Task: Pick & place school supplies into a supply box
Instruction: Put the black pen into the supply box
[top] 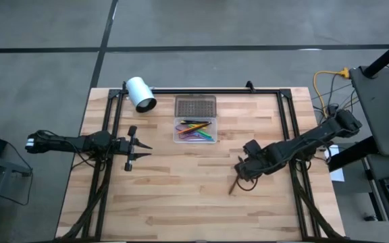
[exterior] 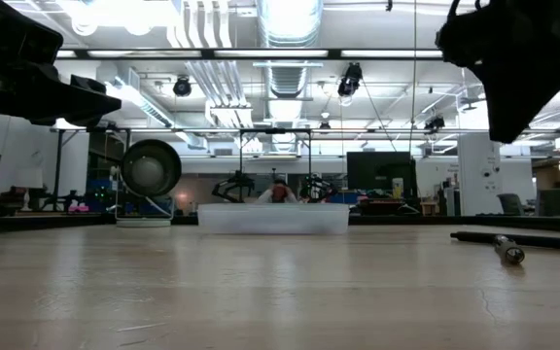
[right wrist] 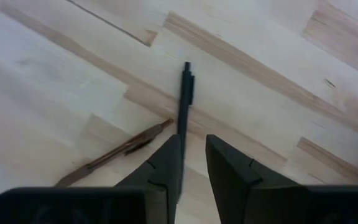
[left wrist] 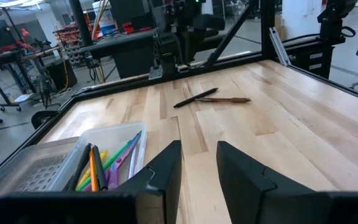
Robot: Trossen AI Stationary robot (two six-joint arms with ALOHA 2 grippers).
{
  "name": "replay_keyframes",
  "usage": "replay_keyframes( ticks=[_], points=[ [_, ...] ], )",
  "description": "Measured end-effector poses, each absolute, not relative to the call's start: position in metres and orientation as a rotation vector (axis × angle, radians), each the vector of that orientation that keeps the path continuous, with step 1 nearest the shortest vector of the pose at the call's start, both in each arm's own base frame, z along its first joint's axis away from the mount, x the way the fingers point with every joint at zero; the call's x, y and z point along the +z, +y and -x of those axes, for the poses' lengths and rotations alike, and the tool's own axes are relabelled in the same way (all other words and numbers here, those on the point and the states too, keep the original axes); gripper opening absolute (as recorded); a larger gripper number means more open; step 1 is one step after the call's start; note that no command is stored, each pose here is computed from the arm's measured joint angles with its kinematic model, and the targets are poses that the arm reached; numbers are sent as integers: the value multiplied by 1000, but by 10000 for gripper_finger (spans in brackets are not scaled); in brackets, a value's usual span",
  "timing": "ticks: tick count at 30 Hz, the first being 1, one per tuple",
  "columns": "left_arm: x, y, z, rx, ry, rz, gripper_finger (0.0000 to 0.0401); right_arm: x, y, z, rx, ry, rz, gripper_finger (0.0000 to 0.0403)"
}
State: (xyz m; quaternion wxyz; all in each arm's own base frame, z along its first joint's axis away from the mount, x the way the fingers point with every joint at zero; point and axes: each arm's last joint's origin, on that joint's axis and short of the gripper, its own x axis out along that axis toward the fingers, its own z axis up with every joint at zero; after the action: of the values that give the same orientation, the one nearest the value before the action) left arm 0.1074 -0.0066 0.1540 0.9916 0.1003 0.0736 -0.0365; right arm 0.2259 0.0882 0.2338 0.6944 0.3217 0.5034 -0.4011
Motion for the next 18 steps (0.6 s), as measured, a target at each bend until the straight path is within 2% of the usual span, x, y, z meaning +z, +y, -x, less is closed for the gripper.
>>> replay_keyframes(
  ticks=[7, 18],
  points=[
    [154, -7, -107, -73, 147, -201, 86, 243, 90, -231, -859, 1104, -730, 83],
    [154, -7, -107, -74, 147, -201, 86, 230, 88, -225, -913, 1118, -741, 79]
  ],
)
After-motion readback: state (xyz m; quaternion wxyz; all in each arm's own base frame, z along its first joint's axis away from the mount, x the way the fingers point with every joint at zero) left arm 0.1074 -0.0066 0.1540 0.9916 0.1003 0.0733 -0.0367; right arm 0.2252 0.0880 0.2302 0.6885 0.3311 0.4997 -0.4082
